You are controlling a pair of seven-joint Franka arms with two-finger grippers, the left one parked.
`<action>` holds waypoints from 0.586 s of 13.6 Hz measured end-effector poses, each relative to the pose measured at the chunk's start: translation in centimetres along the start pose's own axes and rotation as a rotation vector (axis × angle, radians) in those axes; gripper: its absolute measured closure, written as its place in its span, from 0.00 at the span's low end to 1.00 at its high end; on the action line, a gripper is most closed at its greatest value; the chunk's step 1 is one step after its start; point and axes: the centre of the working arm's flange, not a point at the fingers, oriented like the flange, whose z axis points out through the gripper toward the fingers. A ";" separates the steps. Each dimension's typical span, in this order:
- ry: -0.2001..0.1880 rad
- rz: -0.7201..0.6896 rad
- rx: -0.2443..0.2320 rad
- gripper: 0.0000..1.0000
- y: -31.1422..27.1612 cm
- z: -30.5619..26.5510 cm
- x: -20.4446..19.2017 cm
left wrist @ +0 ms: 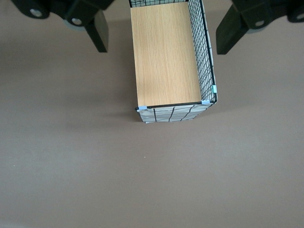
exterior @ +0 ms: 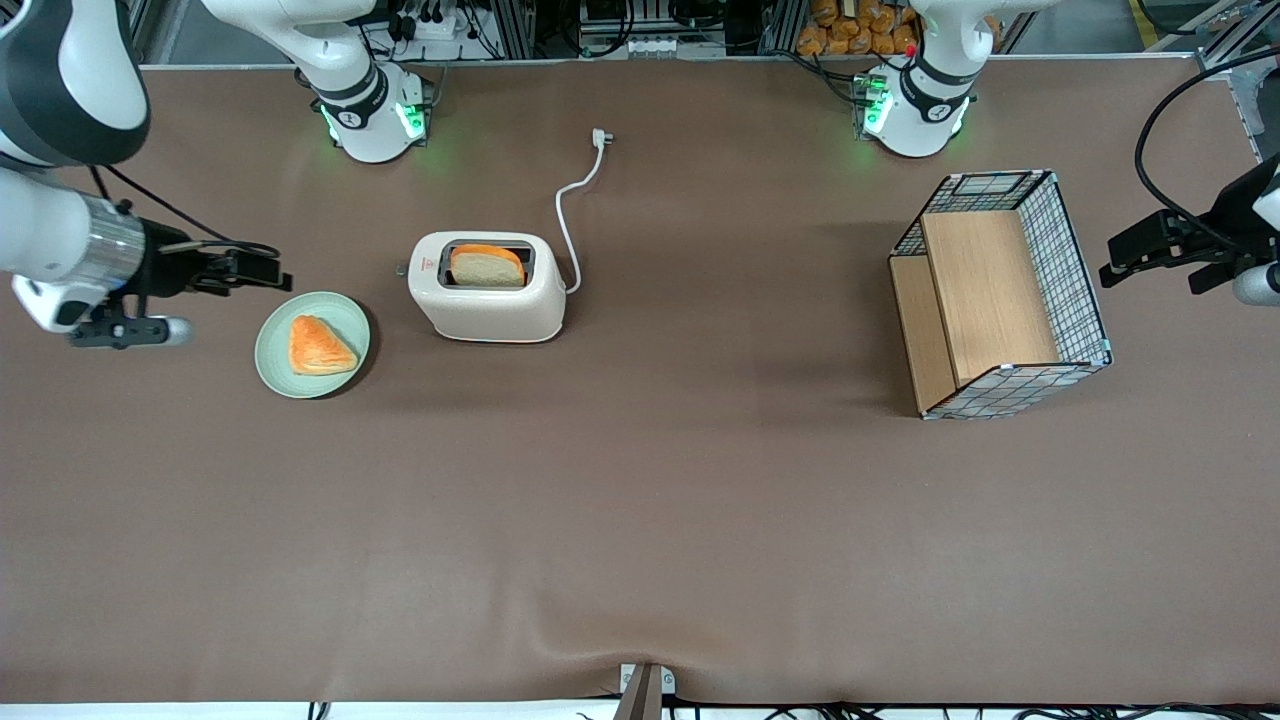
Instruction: Press toaster button with right arm
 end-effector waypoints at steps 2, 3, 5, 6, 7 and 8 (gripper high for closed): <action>0.046 -0.012 -0.032 0.00 -0.3 -2.4 0.2; 0.066 -0.017 -0.049 0.00 -0.4 -3.7 0.2; 0.095 -0.013 -0.065 0.00 -0.1 -6.4 0.0; 0.110 -0.010 -0.074 0.00 0.3 -7.5 -0.1; 0.126 -0.011 -0.092 0.00 0.8 -8.4 -0.2; 0.146 -0.010 -0.104 0.00 1.3 -9.1 -0.1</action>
